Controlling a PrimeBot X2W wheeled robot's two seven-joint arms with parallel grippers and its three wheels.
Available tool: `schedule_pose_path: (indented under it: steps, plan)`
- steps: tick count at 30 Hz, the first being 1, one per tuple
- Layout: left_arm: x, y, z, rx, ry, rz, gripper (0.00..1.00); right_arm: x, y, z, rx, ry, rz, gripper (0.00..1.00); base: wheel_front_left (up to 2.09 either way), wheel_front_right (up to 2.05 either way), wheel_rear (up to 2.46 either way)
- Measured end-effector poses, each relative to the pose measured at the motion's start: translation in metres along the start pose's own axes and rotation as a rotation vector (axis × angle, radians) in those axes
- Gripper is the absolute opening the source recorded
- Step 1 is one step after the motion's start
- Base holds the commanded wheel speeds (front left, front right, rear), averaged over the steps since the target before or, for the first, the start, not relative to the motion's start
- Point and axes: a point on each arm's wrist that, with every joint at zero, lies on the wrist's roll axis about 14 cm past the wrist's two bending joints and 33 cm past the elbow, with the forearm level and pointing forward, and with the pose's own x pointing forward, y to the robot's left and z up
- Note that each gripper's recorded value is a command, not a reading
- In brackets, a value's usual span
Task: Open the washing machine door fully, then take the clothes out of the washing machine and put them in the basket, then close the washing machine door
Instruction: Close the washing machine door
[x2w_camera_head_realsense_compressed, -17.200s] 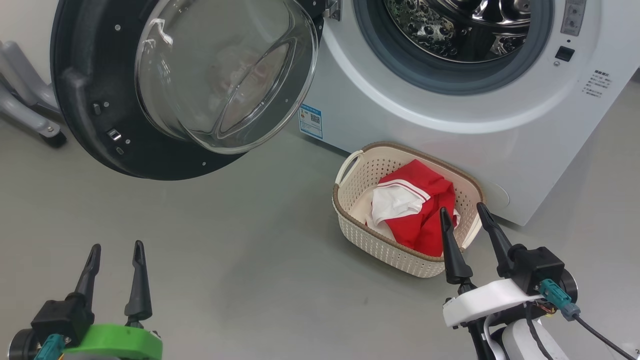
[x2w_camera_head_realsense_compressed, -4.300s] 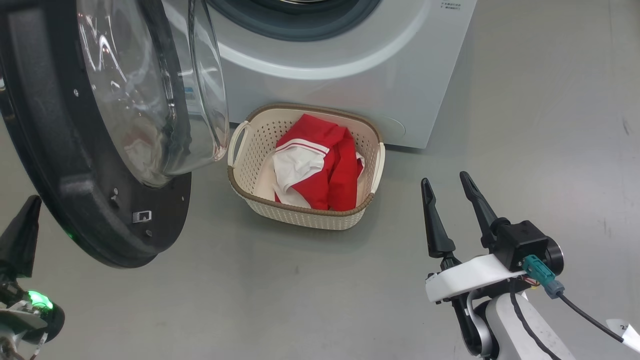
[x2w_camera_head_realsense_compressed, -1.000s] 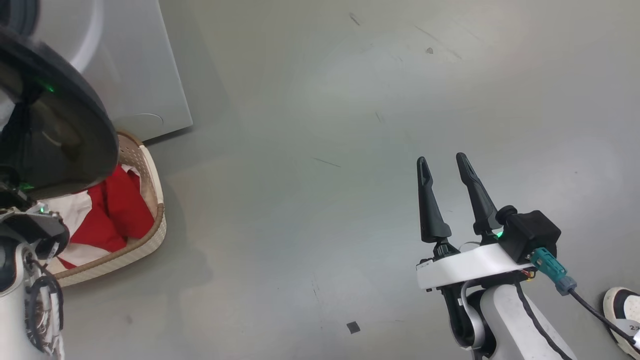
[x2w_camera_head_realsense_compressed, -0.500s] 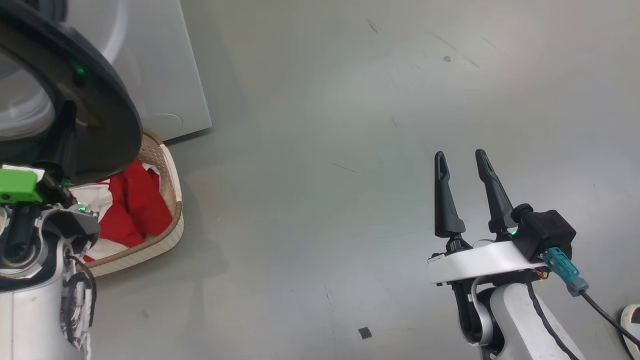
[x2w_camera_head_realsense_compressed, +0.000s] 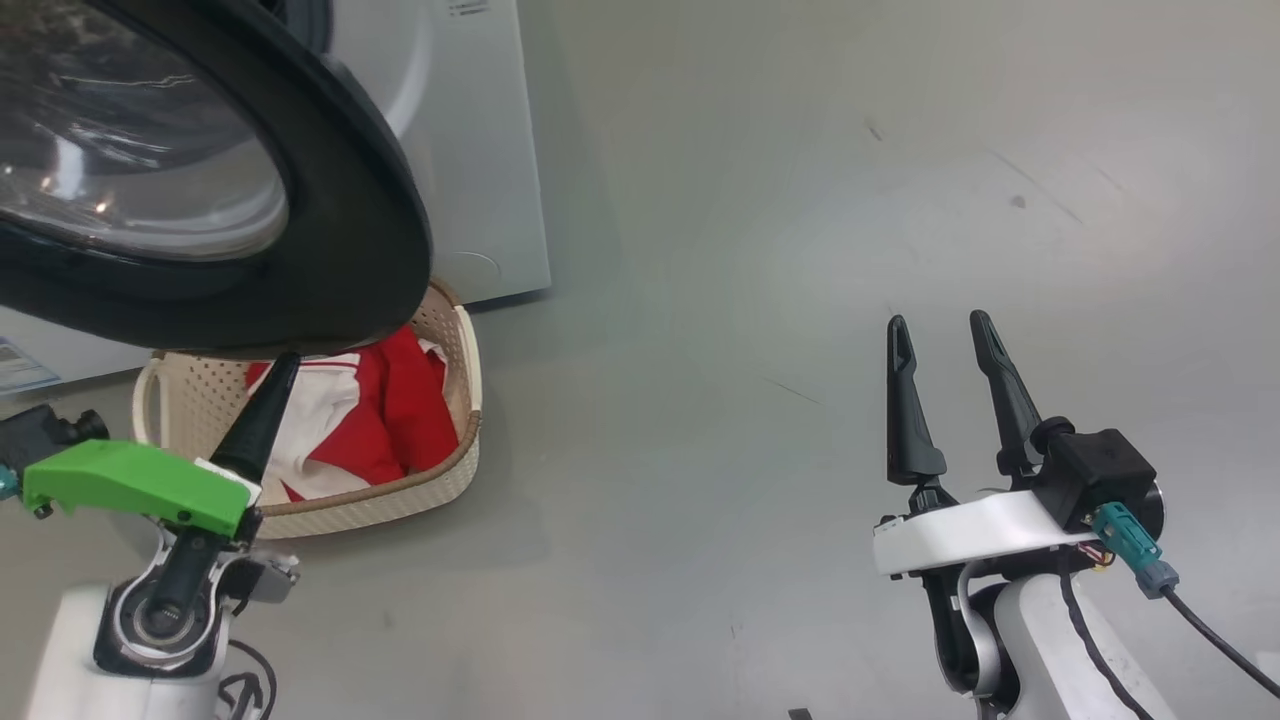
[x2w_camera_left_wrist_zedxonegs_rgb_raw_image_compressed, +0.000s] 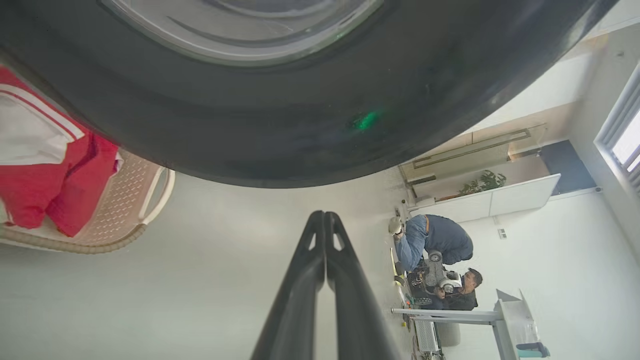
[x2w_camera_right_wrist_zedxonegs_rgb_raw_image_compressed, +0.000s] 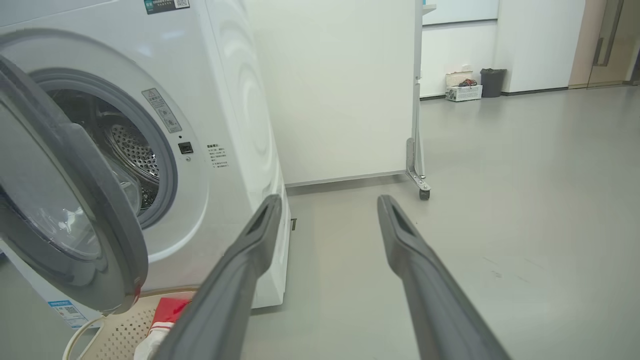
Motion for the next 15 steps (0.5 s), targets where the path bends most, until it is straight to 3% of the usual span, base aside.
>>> schedule_pose_path:
  steps: [8, 15]
  plan:
    - [-0.049, 0.002, 0.033, 0.232, -0.152, 0.062, 0.0, 0.0, 0.027, -0.005, 0.029, 0.009, 0.089, 1.0, 0.0, 0.0, 0.0]
    - [-0.094, 0.001, 0.066, 0.552, -0.284, 0.131, 0.0, 0.002, 0.049, -0.006, 0.048, 0.011, 0.152, 1.0, 0.0, 0.0, 0.0]
